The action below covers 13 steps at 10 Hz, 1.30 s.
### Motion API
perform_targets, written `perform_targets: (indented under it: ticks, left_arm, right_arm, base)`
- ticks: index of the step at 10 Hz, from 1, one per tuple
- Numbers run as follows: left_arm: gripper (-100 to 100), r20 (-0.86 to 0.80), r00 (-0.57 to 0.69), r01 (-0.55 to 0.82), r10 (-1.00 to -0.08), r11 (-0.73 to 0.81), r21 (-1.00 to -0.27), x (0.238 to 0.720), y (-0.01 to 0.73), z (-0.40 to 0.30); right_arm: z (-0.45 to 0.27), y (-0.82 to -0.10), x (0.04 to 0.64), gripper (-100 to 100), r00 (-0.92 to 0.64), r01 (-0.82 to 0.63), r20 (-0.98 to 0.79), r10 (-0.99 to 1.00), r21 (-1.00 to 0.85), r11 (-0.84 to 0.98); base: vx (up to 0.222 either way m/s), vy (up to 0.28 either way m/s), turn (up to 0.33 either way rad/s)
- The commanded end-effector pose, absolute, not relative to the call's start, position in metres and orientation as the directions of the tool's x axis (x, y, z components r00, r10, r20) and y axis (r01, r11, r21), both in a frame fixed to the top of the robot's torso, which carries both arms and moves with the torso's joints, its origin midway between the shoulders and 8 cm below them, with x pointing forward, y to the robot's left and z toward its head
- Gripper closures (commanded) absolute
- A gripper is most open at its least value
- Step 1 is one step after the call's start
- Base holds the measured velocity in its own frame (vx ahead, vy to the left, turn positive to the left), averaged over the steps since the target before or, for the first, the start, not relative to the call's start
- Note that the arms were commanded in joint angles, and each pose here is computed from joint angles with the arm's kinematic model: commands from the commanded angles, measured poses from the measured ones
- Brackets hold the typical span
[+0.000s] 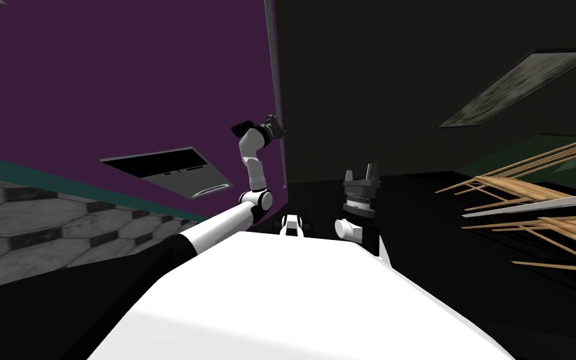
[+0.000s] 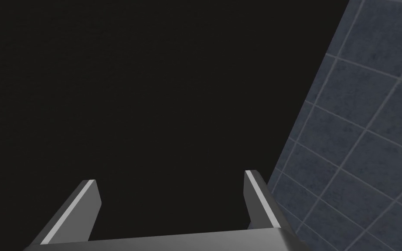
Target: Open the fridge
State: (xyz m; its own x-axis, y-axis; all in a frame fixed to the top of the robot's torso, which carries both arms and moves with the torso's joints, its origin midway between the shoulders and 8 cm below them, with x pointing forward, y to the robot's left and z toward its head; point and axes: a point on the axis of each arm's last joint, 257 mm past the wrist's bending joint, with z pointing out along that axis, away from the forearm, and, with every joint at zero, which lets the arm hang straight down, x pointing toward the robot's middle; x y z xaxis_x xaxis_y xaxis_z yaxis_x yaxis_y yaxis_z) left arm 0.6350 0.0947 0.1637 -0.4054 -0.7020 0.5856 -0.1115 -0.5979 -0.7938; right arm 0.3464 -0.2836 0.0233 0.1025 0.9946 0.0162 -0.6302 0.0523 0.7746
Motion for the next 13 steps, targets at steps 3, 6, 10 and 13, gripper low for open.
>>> perform_targets:
  ticks: [3, 6, 10, 13]
  left_arm:
    - [-100, 0.586, -0.418, -0.122, -0.694, -0.596, -0.794, 0.623, 0.098, 0.192]
    - [-100, 0.586, -0.424, -0.127, -0.69, -0.596, -0.793, 0.614, 0.1, 0.208]
    - [0, 0.588, -0.423, -0.131, -0.689, -0.596, -0.792, 0.61, 0.102, 0.214]
    - [0, 0.587, -0.425, -0.13, -0.689, -0.596, -0.793, 0.61, 0.102, 0.215]
  right_arm:
    - [0.023, -0.284, 0.346, 0, 0.103, -0.63, 0.016, 0.995, 0.775, 0.053]
    - [0.023, -0.284, 0.346, 0, 0.103, -0.63, 0.016, 0.995, 0.775, 0.053]
    - [0.023, -0.284, 0.346, 0, 0.103, -0.63, 0.016, 0.995, 0.775, 0.053]
    - [0.023, -0.284, 0.346, 0, 0.103, -0.63, 0.016, 0.995, 0.775, 0.053]
  base:
    - [0.077, -0.04, 0.074]
    - [0.049, -0.016, 0.025]
    - [0.008, -0.015, 0.014]
    - [-0.002, -0.001, 0.0]
